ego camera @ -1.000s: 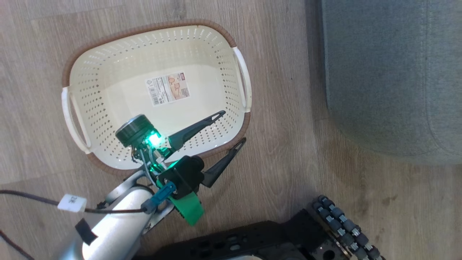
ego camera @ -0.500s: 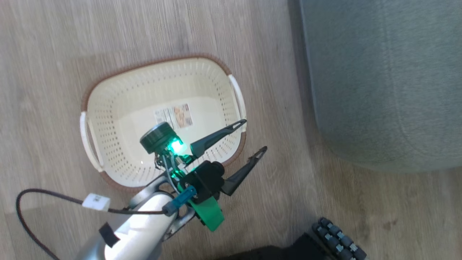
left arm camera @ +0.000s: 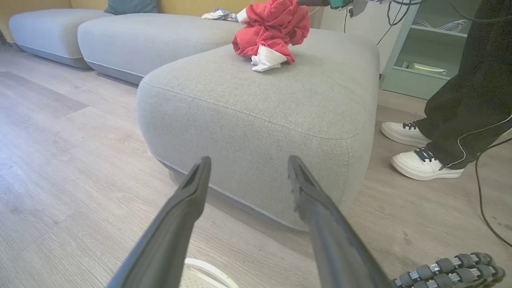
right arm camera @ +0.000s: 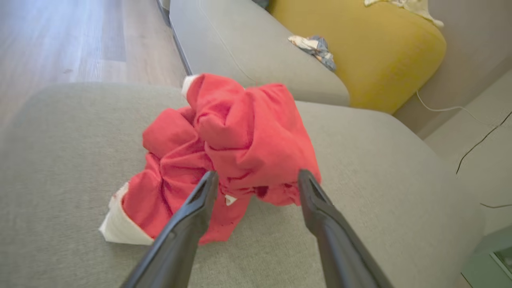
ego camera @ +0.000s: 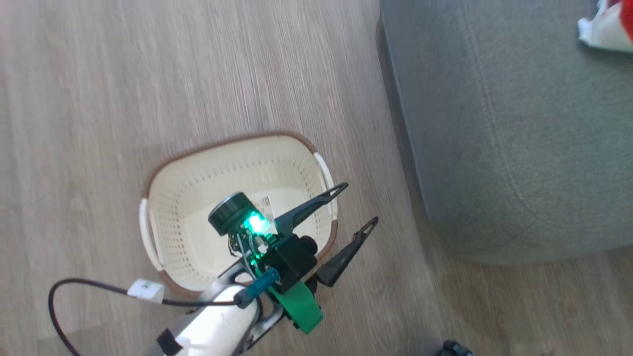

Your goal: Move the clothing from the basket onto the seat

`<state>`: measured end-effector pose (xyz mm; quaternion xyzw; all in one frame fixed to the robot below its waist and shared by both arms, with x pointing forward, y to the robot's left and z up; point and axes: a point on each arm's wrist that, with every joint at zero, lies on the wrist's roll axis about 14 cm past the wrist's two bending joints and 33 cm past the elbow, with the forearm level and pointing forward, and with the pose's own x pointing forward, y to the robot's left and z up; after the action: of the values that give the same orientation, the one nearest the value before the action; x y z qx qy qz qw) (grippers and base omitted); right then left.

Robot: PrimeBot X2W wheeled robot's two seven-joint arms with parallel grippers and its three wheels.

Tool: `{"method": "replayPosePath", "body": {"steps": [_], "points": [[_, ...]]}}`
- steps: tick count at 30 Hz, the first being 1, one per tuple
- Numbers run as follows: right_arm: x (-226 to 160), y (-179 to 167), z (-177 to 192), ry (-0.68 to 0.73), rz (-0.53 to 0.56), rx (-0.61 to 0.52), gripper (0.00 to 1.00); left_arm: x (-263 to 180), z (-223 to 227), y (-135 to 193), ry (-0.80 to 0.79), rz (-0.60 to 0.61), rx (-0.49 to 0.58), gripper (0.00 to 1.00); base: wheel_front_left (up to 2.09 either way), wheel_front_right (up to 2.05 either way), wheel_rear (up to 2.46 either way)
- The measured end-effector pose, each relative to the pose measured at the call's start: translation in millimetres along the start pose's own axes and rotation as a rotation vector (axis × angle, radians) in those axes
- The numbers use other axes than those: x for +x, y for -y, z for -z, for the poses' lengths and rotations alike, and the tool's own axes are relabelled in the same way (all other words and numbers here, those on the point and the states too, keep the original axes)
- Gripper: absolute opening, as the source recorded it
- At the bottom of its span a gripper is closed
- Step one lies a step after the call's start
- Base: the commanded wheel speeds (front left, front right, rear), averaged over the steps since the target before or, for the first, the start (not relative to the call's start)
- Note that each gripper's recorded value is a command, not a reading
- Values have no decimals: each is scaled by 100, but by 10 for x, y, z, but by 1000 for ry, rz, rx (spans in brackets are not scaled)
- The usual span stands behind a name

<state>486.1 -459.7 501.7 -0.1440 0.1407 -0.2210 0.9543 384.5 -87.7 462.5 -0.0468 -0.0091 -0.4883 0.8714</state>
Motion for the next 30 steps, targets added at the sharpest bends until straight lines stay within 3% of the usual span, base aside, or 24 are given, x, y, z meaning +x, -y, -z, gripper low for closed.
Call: {"method": "replayPosePath", "body": {"steps": [3, 5, 10, 21, 30], "points": [[-50, -16, -165, 54, -12, 17, 100, -19, -95, 31, 15, -12, 9, 100, 0, 0, 0], [-138, -66, -559, 191, -39, 67, 100, -75, -209, 12, 29, -50, 23, 100, 0, 0, 0], [-375, -262, -914, 345, -126, 120, 100, -179, -332, -31, 43, -109, 39, 100, 0, 0, 0], [-1188, -1043, -1203, 543, -435, 255, 100, -606, -707, -379, 109, -342, 95, 100, 0, 0, 0], [-1713, -1612, -1062, 527, -589, 445, 100, -1224, -921, -745, 150, -626, 126, 100, 0, 0, 0]]}}
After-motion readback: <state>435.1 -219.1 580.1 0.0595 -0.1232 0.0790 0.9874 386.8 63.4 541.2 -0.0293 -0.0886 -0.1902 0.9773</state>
